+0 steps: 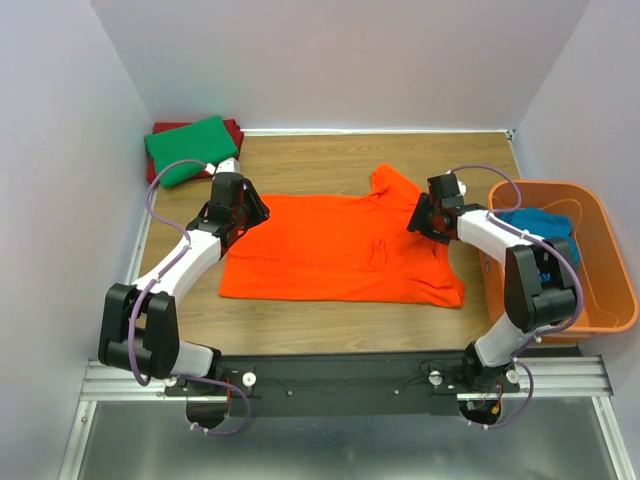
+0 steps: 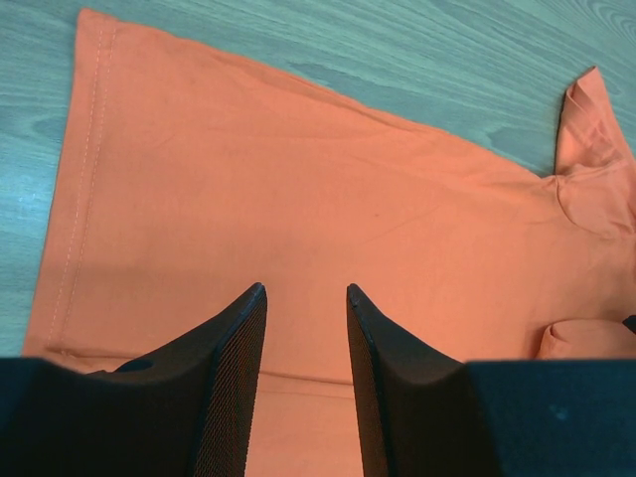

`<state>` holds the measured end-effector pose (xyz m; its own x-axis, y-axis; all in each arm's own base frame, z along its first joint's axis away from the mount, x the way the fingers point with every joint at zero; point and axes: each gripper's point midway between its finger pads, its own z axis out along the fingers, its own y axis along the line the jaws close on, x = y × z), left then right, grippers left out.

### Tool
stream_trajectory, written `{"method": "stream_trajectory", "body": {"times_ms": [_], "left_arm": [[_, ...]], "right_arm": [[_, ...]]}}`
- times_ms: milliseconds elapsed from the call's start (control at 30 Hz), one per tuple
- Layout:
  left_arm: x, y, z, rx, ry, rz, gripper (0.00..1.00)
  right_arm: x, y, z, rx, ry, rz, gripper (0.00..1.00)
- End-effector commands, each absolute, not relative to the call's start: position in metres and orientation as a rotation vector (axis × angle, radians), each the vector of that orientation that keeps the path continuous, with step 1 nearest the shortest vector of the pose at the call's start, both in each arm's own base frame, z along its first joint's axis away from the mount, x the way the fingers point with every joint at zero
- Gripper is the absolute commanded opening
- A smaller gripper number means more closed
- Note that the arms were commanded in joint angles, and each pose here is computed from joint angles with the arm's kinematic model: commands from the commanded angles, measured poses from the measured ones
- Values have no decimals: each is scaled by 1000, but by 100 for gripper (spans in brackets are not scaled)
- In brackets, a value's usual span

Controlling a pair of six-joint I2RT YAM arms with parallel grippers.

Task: Fold and stack the t-shirts
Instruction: Fold the flattened tshirt in 1/3 of the way

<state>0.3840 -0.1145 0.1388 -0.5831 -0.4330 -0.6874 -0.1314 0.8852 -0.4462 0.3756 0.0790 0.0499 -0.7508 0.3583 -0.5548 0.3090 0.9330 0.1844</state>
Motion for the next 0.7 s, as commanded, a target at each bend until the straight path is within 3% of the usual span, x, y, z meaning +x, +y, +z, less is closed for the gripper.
{"method": "stream_trajectory", "body": {"times_ms": [0,233,367,500,533,667], "left_arm": [[388,-117,153,-379,2148,-463,45],[388,-115,153,-381,2146,-454,45],[387,-115,151,-381,2151,-452,45],[387,-115,151,-379,2151,-451,45],[387,-115,150,-379,2154,-450,45],[387,-115,150,-377,2152,-450,45]], "right_arm": [[372,87,34,471,2515,210,72],[374,95,41,469,2494,299,71],[373,106,51,444,2483,384,64],[371,112,57,424,2474,434,44],[370,112,58,423,2472,437,34],[368,110,71,396,2433,438,23]]}}
